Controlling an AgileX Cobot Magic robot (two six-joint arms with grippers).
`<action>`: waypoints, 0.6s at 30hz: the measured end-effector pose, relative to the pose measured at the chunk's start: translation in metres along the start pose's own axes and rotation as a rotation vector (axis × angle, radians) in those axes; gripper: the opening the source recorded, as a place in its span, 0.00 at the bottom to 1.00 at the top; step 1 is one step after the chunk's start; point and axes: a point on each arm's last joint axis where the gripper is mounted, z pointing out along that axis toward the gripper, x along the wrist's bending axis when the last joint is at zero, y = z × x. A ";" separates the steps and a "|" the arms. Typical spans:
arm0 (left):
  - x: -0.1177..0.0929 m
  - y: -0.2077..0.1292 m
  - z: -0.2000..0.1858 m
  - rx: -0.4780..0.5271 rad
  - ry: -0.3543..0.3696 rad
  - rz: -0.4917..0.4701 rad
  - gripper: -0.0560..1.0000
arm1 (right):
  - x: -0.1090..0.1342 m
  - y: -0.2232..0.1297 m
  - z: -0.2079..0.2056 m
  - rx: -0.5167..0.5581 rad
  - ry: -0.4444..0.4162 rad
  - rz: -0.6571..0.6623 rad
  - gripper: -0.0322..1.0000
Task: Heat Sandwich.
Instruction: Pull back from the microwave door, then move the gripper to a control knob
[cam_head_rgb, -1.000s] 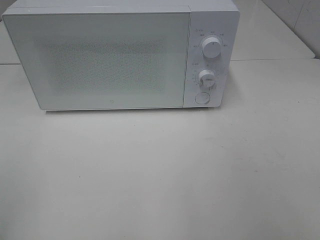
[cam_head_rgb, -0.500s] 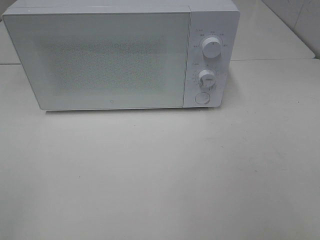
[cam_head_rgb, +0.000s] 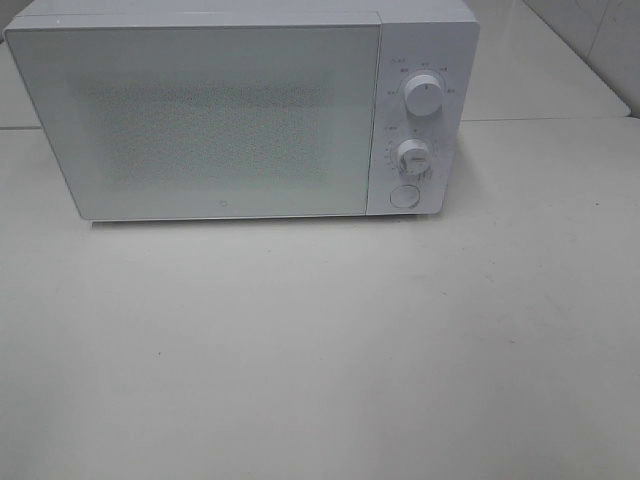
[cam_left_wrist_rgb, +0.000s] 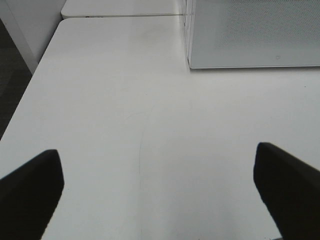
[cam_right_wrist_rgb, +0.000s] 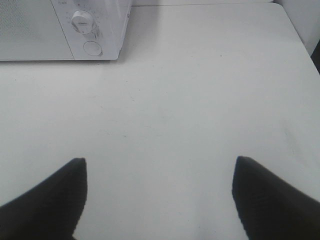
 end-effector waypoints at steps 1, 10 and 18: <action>0.000 0.000 0.000 0.000 0.000 0.000 0.98 | 0.000 0.000 0.000 0.000 0.000 0.000 0.77; 0.000 0.000 0.000 -0.001 0.004 0.003 0.98 | 0.000 0.000 0.000 0.000 0.000 0.000 0.77; 0.000 0.000 0.000 -0.002 0.004 0.003 0.98 | 0.000 0.000 0.000 0.000 0.000 0.000 0.77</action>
